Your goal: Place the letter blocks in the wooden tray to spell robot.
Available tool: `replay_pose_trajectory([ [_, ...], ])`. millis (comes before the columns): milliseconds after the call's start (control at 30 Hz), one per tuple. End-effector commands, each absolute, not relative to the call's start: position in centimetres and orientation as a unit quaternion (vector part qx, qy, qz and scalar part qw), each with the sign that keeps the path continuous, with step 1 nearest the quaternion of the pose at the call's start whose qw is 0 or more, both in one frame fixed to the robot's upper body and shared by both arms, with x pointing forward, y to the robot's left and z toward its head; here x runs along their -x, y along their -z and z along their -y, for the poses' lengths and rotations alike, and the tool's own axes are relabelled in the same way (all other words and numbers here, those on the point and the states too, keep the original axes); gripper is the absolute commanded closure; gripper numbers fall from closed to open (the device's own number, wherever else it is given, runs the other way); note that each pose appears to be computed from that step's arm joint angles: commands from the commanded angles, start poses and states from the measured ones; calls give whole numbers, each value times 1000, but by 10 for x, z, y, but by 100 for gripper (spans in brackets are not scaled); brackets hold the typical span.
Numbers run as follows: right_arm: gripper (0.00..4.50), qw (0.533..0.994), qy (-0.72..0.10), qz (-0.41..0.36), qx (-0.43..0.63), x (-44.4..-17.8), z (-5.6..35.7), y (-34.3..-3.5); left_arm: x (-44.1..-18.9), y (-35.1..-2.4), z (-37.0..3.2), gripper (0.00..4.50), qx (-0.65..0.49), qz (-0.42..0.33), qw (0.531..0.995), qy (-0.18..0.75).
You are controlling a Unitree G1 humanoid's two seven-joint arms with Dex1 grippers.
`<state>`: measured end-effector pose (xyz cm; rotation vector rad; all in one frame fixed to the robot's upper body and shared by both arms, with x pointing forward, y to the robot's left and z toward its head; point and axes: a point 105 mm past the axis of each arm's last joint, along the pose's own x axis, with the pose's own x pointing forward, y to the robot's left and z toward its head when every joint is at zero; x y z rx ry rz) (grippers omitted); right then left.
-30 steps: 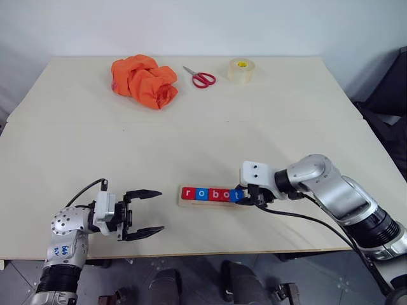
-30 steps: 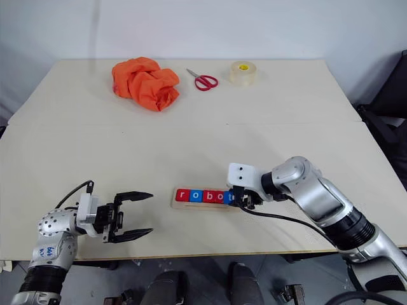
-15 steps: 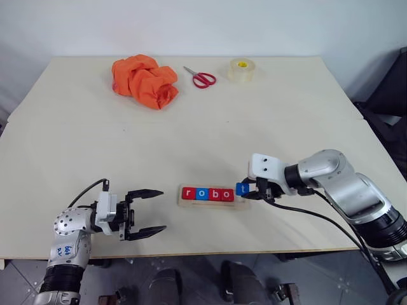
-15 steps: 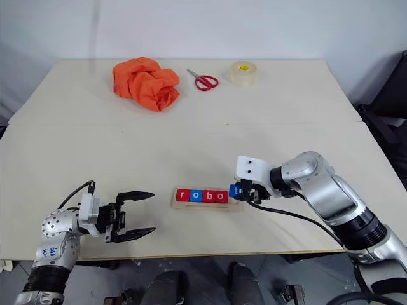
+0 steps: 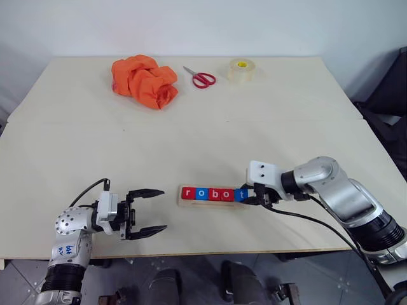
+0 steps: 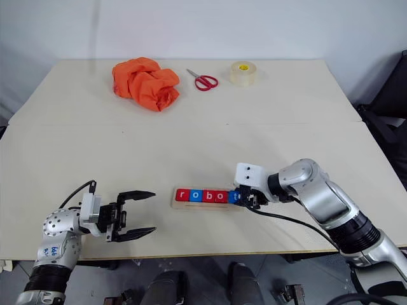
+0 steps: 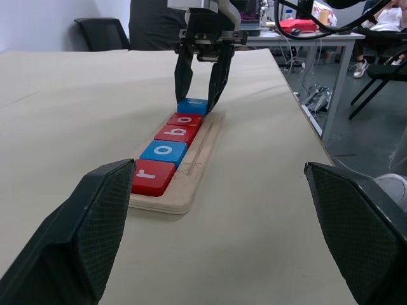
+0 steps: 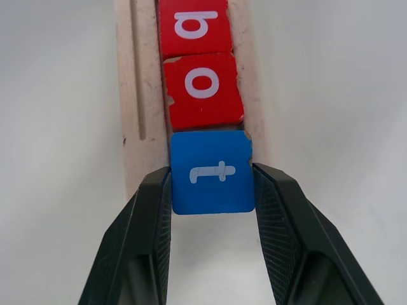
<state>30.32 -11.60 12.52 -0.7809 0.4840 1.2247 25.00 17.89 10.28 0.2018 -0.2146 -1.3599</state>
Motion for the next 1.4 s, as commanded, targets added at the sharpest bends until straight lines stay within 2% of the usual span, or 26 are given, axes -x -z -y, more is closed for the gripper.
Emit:
replay_pose_trajectory([
  [33, 305, 715, -560, -207, 363, -304, 111, -128, -248, -107, -179, 0, -105, 110, 767, 624],
  [133, 305, 713, -562, -207, 364, -305, 110, -128, -249, -107, -180, 0, -105, 110, 767, 623],
  [333, 93, 711, -565, -194, 371, -302, 114, -142, -252, -108, -181, 0, -108, 110, 768, 622],
  [433, 2, 713, -564, -189, 371, -303, 114, -147, -255, -108, -182, 0, -109, 109, 767, 623],
  [700, 2, 724, -571, -168, 348, -300, 122, -156, -273, -112, -183, 0, -129, 103, 792, 588],
  [833, 2, 747, -583, -104, 302, -292, 138, -164, -284, -112, -194, 0, -166, 89, 829, 527],
  [867, 2, 750, -592, -75, 284, -290, 142, -169, -282, -115, -196, 0, -165, 96, 827, 528],
  [1067, 2, 766, -590, -54, 251, -287, 191, -163, -278, -135, -214, 0, -153, 121, 843, 502],
  [1267, 2, 774, -588, -14, 237, -294, 212, -178, -270, -146, -227, 0, -156, 130, 840, 504],
  [1400, 2, 773, -590, -6, 234, -299, 219, -184, -274, -151, -230, 0, -156, 131, 841, 501],
])
